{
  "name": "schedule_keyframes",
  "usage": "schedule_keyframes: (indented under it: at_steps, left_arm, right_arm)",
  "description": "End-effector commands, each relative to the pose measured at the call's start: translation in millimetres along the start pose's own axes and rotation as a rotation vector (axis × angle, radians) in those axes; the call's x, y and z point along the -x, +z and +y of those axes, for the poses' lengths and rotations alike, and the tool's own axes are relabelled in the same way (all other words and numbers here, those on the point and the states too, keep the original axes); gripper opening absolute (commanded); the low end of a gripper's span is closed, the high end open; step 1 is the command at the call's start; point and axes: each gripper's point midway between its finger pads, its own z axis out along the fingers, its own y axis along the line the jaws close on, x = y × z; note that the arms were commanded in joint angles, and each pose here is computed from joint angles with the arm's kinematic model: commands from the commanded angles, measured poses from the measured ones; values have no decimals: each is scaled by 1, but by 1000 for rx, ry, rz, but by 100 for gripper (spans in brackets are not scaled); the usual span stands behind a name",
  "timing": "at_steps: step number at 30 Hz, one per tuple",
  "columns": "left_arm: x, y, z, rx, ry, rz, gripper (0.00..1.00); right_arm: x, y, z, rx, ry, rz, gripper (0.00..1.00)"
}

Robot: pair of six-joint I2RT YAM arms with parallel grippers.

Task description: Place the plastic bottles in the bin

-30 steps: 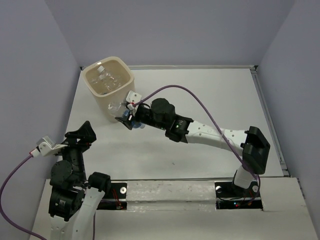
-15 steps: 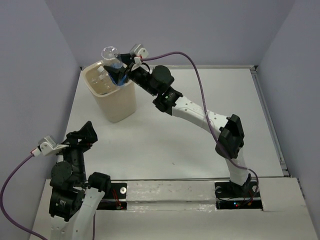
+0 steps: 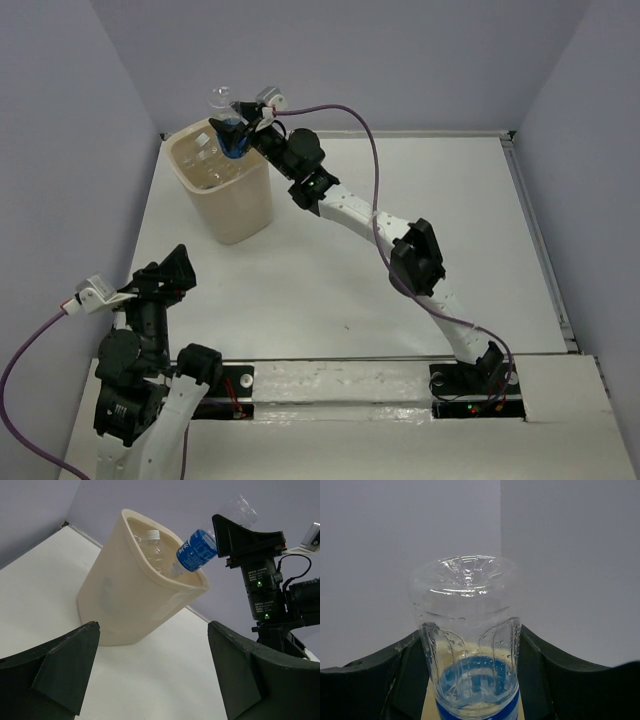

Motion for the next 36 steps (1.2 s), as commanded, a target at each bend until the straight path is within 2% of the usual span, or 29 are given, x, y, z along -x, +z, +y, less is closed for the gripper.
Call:
schedule_keyframes:
  at_steps: [1,2,3,4,6,7,8,10,13,16,17,21,22,26,29,36]
  left_arm:
    - [9,0,-5,-24,-6,-36,99]
    - [10,-1,-5,-27,-9,-39,99]
    - [9,-1,-5,-25,-7,-37,99]
    - [9,0,-5,-23,-6,-37,99]
    - [9,0,-4,-20,-5,-37,99]
    - [9,0,-4,-18,-6,-37,99]
    - [9,0,-4,-15,-4,-36,99]
    - [9,1,-3,-11,-5,-37,99]
    - [9,2,-3,-5,-1,-37,99]
    - [10,1,-3,-6,-2,-40,99]
    - [10,1,-3,-5,-4,-41,99]
    - [9,1,-3,-5,-1,-39,99]
    - [10,1,-3,-6,-2,-40,99]
    - [9,2,-3,-2,-1,-38,99]
    - [10,2,-2,2,0,-39,99]
    - [10,2,0,20,-2,-42,99]
  right_arm:
    - [6,-6,5,10,12,1,32]
    - [-3,-9,6,14,14,21,36]
    - [-6,-10,7,22,15,29,51]
    - [-6,-10,8,26,15,33,59]
    - [-12,-11,10,36,18,55,70]
    - [-11,-10,8,31,12,70,71]
    - [-12,-9,11,30,-28,78,65]
    - [-3,-7,11,8,-55,75,36]
    - [10,-2,13,6,-99,83,35]
    - [2,-3,10,0,-121,133,43]
    - [-11,-7,10,-1,-127,159,51]
    - [-50,-18,9,0,-124,237,67]
    - [-56,-19,10,7,-123,249,74]
    - [-68,-19,25,33,-117,267,86]
    - [-57,-18,27,38,-108,231,93]
    - [20,-9,52,82,13,124,100]
